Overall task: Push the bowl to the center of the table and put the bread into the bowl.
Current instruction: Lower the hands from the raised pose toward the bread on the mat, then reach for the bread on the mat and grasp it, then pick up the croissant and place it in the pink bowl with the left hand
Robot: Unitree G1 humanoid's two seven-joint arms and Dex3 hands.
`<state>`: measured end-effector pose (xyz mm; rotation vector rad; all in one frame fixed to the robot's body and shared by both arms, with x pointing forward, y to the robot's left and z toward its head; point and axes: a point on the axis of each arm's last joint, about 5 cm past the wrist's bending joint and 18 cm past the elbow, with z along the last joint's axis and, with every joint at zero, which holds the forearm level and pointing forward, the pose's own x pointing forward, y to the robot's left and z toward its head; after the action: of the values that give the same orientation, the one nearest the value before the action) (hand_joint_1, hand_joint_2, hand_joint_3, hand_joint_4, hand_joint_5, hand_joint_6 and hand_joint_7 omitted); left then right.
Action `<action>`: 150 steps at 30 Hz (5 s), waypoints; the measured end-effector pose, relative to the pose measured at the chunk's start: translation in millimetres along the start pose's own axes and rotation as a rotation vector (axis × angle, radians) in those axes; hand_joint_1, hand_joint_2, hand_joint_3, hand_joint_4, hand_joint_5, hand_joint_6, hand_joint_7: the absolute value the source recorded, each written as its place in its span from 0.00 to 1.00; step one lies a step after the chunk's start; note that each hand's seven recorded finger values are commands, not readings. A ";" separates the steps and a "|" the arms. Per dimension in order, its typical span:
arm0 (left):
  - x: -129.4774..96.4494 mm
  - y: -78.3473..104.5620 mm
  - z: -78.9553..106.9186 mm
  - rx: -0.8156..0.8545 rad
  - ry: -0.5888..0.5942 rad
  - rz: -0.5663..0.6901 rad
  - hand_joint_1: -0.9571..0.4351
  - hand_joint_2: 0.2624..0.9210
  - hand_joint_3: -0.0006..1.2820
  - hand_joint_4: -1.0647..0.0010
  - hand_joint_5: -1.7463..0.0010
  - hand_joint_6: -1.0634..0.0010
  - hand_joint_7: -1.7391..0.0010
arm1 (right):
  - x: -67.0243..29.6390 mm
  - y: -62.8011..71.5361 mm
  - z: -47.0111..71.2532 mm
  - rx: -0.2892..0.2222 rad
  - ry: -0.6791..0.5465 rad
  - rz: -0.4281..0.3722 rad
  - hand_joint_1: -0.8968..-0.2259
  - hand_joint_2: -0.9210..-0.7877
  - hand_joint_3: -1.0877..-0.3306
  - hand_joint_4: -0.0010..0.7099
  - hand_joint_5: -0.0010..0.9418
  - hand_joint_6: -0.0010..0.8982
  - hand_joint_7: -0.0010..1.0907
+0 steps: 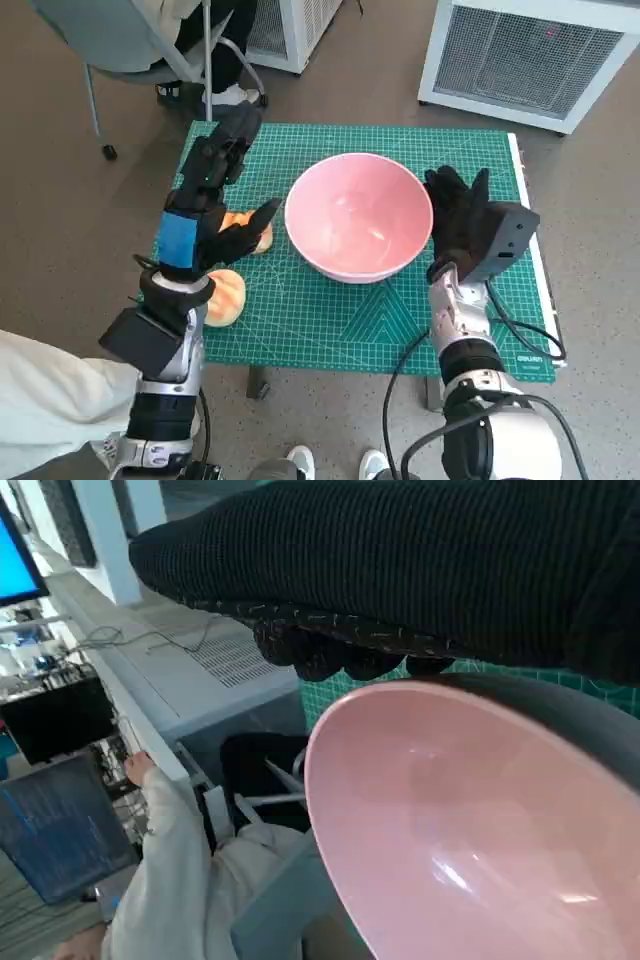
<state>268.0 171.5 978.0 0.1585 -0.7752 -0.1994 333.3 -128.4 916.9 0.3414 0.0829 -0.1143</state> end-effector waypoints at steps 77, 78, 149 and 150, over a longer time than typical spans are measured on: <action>72.6 59.2 -41.5 0.830 1.059 -0.793 0.65 0.73 0.00 1.00 1.00 0.83 1.00 | -37.5 23.8 79.6 -0.406 -1.185 0.689 0.42 0.00 0.26 0.44 0.06 0.00 0.74; 71.6 58.3 -42.7 0.829 1.062 -0.796 0.65 0.73 0.00 1.00 1.00 0.83 1.00 | -37.6 23.6 79.3 -0.406 -1.184 0.689 0.42 0.00 0.26 0.44 0.06 0.00 0.74; 85.8 51.2 -30.9 0.889 0.628 -0.448 0.69 1.00 0.09 0.37 0.35 0.49 0.25 | -40.7 15.8 76.6 -0.379 -1.161 0.656 0.44 0.00 0.25 0.38 0.14 0.00 0.73; 90.8 49.7 -26.2 0.883 0.588 -0.434 0.69 1.00 0.09 0.37 0.35 0.48 0.25 | -40.6 15.6 76.7 -0.378 -1.161 0.655 0.44 0.00 0.25 0.38 0.14 0.00 0.73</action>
<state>355.8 200.0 1031.7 1.1747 -0.1829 -0.1931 299.7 -135.8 998.1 -0.1246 -1.1383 0.3603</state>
